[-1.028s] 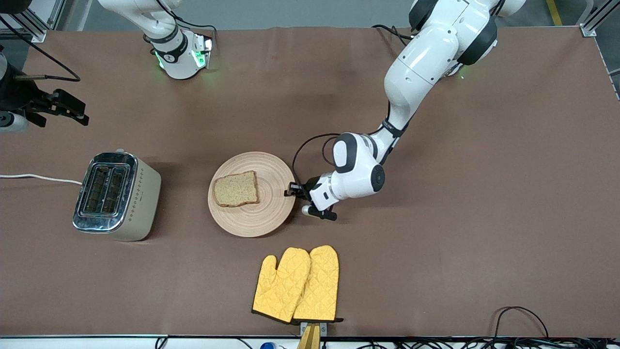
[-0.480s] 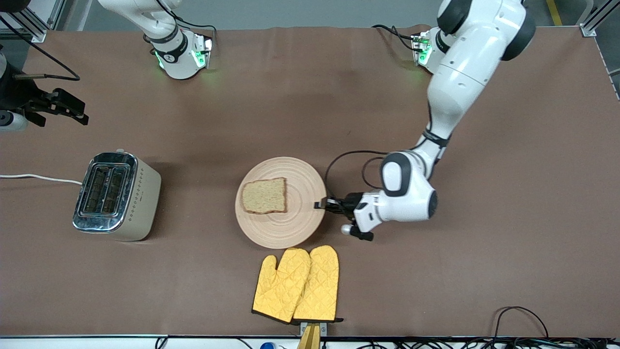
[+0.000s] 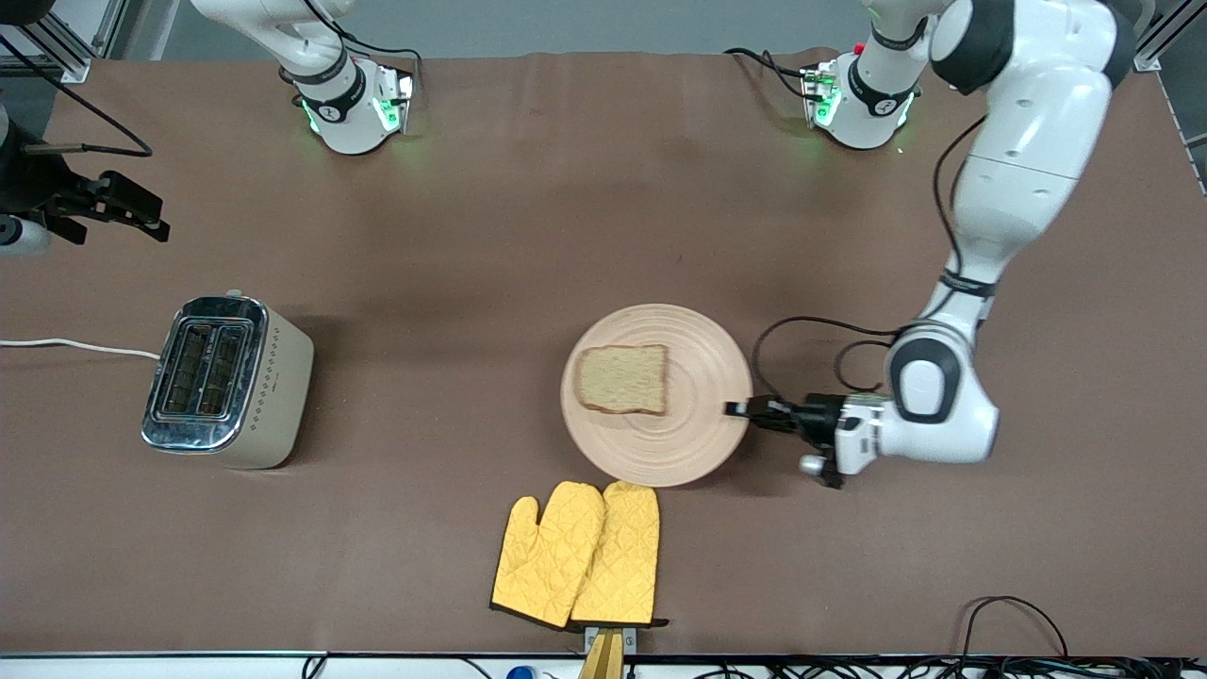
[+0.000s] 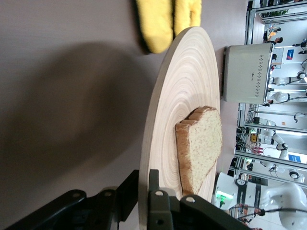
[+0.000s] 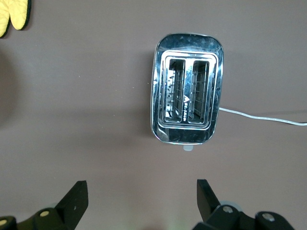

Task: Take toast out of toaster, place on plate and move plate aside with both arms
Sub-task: 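Drag the wooden plate with bread away from the toaster with the left gripper, then open the left gripper and pull it back from the plate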

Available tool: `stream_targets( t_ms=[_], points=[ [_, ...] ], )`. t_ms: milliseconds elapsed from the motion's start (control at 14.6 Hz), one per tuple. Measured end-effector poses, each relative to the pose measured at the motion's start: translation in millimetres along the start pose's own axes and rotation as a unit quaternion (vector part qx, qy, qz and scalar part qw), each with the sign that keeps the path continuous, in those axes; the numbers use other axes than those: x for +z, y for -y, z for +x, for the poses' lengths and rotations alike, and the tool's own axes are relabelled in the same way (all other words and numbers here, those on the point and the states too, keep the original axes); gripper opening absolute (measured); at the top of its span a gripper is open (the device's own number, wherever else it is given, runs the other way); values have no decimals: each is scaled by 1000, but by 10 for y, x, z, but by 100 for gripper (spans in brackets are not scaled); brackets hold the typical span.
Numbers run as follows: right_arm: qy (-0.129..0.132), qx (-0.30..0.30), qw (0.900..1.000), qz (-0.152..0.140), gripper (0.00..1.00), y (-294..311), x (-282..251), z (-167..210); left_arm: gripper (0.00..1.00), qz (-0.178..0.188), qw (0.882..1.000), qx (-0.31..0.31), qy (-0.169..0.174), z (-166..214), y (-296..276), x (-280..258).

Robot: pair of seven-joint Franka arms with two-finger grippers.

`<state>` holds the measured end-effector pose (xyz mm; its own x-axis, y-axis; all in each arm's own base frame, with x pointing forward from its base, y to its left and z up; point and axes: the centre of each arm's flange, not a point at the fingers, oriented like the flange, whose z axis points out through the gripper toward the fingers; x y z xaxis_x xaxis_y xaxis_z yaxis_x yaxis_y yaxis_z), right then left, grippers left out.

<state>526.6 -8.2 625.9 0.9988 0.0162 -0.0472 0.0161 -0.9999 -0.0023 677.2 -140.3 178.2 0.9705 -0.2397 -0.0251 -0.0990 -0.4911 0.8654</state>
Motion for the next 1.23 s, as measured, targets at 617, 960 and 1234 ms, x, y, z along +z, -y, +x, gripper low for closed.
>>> stream_targets(
  t_ms=[617, 960, 1234],
  points=[
    [-3, 1, 1000, 0, 100, -25, -37, -4, 13, 19, 998, 5, -61, -708, 1300, -1788],
    [-24, 3, 1000, -1, 100, -41, -249, -13, 12, 1, 997, -9, -73, -996, 1760, -1917],
    [-24, 13, 1000, -1, 100, -151, -278, -27, 18, -4, 998, -10, -69, -1000, 1771, -1888]
  ],
)
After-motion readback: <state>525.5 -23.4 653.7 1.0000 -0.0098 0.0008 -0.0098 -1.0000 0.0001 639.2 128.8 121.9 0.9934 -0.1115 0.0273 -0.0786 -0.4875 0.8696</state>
